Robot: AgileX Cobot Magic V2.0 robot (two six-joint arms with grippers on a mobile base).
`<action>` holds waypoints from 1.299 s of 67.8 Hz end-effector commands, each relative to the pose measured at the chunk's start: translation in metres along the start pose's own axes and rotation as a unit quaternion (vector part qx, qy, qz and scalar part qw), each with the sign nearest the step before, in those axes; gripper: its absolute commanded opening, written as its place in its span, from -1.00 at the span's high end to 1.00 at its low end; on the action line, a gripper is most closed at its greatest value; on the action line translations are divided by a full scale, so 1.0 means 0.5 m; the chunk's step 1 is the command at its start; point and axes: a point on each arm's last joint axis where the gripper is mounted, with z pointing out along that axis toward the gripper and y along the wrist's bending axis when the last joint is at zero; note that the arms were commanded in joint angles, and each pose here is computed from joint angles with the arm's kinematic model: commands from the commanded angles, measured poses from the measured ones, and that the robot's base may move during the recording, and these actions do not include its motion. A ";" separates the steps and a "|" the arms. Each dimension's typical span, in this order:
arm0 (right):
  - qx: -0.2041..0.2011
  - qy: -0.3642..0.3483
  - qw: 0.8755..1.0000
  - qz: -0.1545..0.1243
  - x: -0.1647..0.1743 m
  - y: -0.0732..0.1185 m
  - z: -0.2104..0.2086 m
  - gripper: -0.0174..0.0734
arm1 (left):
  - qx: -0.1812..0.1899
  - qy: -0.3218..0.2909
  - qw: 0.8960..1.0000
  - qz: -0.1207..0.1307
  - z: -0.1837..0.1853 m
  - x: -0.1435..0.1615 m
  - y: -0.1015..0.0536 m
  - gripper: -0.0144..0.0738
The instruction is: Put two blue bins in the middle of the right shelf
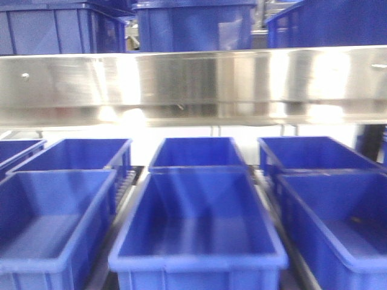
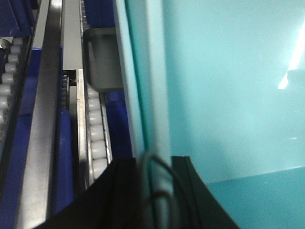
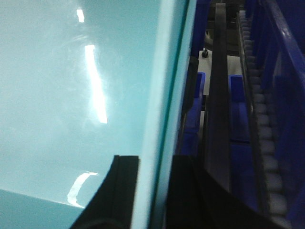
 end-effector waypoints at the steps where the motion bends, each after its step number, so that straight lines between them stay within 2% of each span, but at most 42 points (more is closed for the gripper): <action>1: -0.008 -0.069 0.998 -0.011 -0.031 0.005 -0.021 0.96 | 0.024 -0.064 0.998 -0.002 -0.033 -0.028 -0.006 0.92; 88: -0.009 -0.072 0.997 -0.011 -0.032 0.005 -0.021 0.96 | 0.024 -0.064 0.998 -0.002 -0.033 -0.028 -0.006 0.92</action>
